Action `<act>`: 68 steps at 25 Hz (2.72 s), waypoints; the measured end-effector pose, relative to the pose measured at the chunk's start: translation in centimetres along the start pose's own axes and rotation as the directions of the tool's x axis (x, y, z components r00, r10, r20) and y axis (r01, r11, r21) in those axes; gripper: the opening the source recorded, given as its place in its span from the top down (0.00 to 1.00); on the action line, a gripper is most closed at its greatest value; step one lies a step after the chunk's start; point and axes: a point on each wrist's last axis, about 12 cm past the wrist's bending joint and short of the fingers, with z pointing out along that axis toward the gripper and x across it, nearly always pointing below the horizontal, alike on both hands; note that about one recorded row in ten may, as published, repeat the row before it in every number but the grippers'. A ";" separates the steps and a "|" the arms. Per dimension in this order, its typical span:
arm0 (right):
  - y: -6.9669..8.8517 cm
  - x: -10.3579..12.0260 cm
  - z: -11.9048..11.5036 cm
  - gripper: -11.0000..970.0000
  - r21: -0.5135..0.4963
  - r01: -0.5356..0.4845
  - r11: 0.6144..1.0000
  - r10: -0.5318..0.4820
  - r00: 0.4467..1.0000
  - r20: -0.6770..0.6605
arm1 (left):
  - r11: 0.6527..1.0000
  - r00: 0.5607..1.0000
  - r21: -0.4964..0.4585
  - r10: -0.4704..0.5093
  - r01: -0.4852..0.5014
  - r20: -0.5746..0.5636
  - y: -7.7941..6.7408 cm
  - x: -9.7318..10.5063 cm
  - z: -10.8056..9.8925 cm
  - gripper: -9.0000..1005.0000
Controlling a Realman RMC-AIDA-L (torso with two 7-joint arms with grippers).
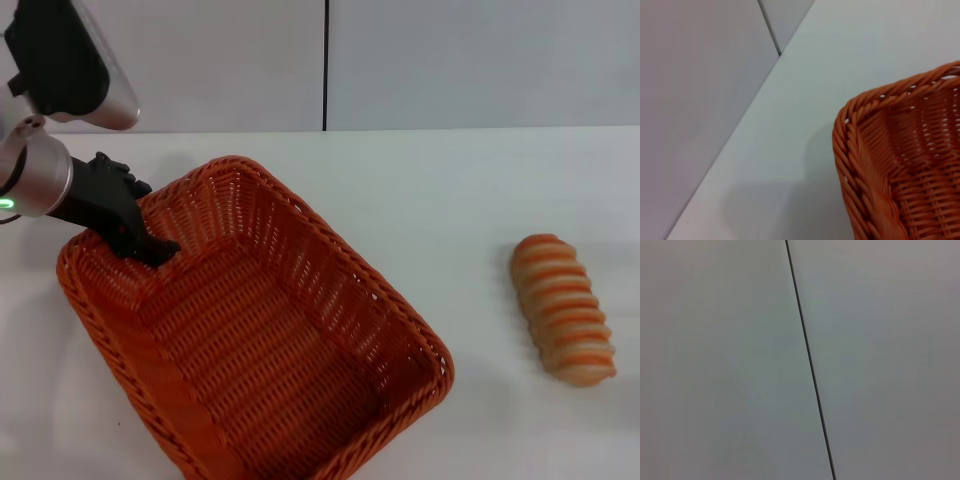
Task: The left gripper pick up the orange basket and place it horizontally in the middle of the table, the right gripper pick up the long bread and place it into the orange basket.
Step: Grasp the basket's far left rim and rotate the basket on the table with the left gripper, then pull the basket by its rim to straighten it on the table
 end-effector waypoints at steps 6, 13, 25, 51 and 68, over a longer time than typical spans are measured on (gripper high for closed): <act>0.0 0.1 0.1 0.38 0.002 -0.001 1.000 0.001 1.000 -0.010 | 0.999 0.999 0.009 0.041 -0.041 -0.019 -0.2 -0.7 0.2 0.22; 0.0 0.1 0.2 0.38 0.000 -0.002 1.000 0.002 1.000 -0.010 | 0.998 0.997 0.034 0.063 -0.062 -0.040 -0.8 -1.0 0.3 0.45; -0.1 0.0 0.4 0.38 -0.002 0.001 1.000 -0.001 1.000 0.002 | 1.000 0.998 -0.028 -0.013 0.011 -0.059 -0.8 -2.2 0.1 0.69; -2.3 -4.0 13.3 0.38 -0.102 0.133 0.986 -0.122 0.986 0.109 | 0.673 0.682 -0.133 -0.731 0.728 0.033 2.2 1.2 -2.0 0.81; -1.4 -4.4 15.5 0.38 -0.144 0.119 0.982 -0.103 0.988 0.110 | 0.543 0.549 -0.108 -0.836 0.833 0.025 1.1 6.1 -3.3 0.84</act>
